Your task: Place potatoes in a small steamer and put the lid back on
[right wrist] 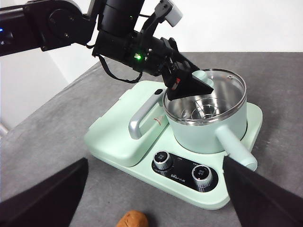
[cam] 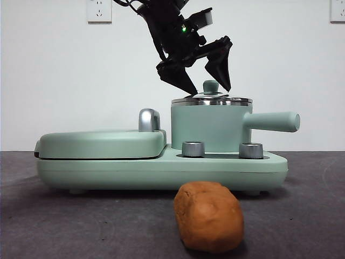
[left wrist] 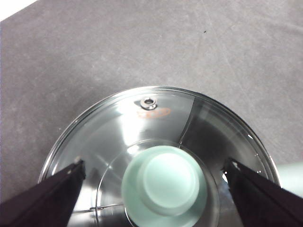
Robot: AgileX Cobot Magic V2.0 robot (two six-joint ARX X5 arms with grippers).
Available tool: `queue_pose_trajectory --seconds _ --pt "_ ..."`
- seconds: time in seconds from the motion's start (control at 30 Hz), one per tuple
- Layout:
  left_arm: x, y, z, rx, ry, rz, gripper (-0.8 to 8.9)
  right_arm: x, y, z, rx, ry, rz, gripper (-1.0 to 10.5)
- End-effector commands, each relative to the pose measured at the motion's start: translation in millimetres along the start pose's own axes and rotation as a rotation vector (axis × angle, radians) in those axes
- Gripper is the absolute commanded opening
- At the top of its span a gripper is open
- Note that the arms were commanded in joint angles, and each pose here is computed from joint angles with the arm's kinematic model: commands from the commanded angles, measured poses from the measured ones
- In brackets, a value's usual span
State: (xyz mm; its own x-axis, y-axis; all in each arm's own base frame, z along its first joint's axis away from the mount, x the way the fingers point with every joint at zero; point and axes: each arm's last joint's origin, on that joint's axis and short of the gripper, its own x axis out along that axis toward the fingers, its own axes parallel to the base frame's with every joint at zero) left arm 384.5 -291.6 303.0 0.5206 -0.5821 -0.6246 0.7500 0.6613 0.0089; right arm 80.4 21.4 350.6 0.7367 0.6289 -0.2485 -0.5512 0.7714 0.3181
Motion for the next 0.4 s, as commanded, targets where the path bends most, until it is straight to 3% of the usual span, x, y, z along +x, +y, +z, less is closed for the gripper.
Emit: queue_pose_trajectory --seconds 0.03,0.33,0.4 --pt "5.4 -1.6 4.1 0.01 -0.019 -0.001 3.94 -1.4 2.1 4.8 -0.002 -0.015 0.008 4.6" --pt "5.1 0.2 3.6 0.011 -0.016 0.001 2.06 -1.4 2.1 4.8 -0.001 -0.014 0.008 4.6" --pt "5.1 0.2 3.5 0.011 -0.015 0.001 2.03 -1.4 2.1 4.8 -0.001 -0.014 0.008 4.6"
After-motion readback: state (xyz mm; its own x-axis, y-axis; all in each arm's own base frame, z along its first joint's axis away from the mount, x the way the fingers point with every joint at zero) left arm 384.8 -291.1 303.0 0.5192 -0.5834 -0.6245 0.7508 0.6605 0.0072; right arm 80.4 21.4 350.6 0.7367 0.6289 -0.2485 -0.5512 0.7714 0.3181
